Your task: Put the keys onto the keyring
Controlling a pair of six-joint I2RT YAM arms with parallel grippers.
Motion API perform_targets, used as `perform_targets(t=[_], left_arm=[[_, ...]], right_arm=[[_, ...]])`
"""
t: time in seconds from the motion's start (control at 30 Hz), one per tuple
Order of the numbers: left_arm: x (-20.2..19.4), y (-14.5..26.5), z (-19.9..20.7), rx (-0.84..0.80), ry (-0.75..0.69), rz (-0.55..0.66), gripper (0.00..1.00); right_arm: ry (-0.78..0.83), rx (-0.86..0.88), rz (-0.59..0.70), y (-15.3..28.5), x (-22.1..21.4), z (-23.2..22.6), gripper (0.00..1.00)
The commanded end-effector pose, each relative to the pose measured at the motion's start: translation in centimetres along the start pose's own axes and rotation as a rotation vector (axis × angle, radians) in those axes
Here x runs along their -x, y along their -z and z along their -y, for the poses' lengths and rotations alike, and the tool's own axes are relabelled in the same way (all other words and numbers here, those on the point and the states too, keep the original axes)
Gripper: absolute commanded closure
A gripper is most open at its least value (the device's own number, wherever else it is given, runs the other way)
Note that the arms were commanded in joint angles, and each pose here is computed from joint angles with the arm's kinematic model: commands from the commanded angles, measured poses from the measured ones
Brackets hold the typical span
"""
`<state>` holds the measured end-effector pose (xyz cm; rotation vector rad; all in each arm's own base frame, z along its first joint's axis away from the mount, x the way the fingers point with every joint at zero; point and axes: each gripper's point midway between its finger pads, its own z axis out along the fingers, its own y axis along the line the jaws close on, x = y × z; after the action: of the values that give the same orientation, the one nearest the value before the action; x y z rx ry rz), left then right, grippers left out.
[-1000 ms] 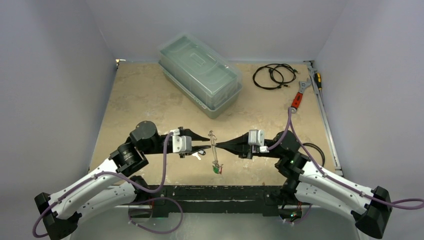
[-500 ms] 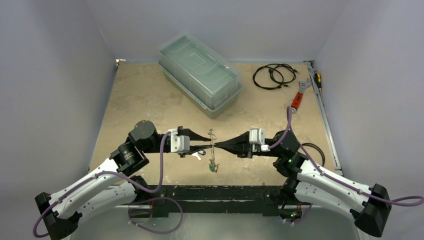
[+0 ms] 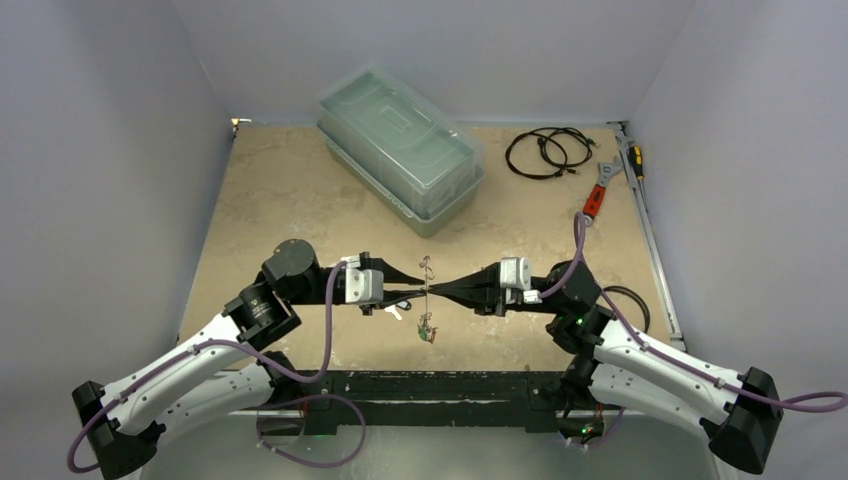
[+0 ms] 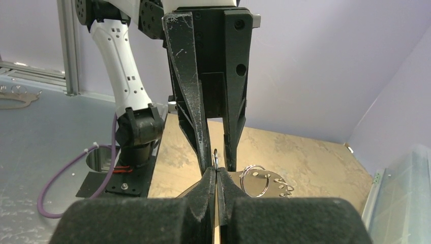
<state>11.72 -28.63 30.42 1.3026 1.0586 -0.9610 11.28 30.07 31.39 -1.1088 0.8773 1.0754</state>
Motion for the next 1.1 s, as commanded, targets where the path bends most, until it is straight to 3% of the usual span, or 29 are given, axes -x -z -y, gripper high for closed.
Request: perform_targets(t=[0.0, 0.3, 0.8, 0.93, 1.07], left_arm=[[1.5, 0.1, -0.4, 0.002, -0.021, 0.035, 0.82], [1.2, 0.0, -0.4, 0.002, -0.021, 0.029, 0.88], [1.0, 0.0, -0.5, 0.007, -0.022, 0.021, 0.86], [1.0, -0.1, -0.5, 0.005, -0.026, 0.020, 1.00], [0.9, 0.1, -0.7, 0.016, -0.038, 0.017, 1.00]], right_arm=[[0.041, 0.007, 0.074, -0.2, 2.3, 0.0, 1.00], [0.038, 0.017, 0.072, -0.5, 2.2, 0.1, 1.00], [0.022, 0.029, 0.041, -0.9, 1.2, 0.1, 1.00], [0.020, 0.034, 0.037, -1.0, 1.1, 0.1, 1.00], [0.019, 0.056, 0.042, -0.9, 1.2, -0.4, 1.00]])
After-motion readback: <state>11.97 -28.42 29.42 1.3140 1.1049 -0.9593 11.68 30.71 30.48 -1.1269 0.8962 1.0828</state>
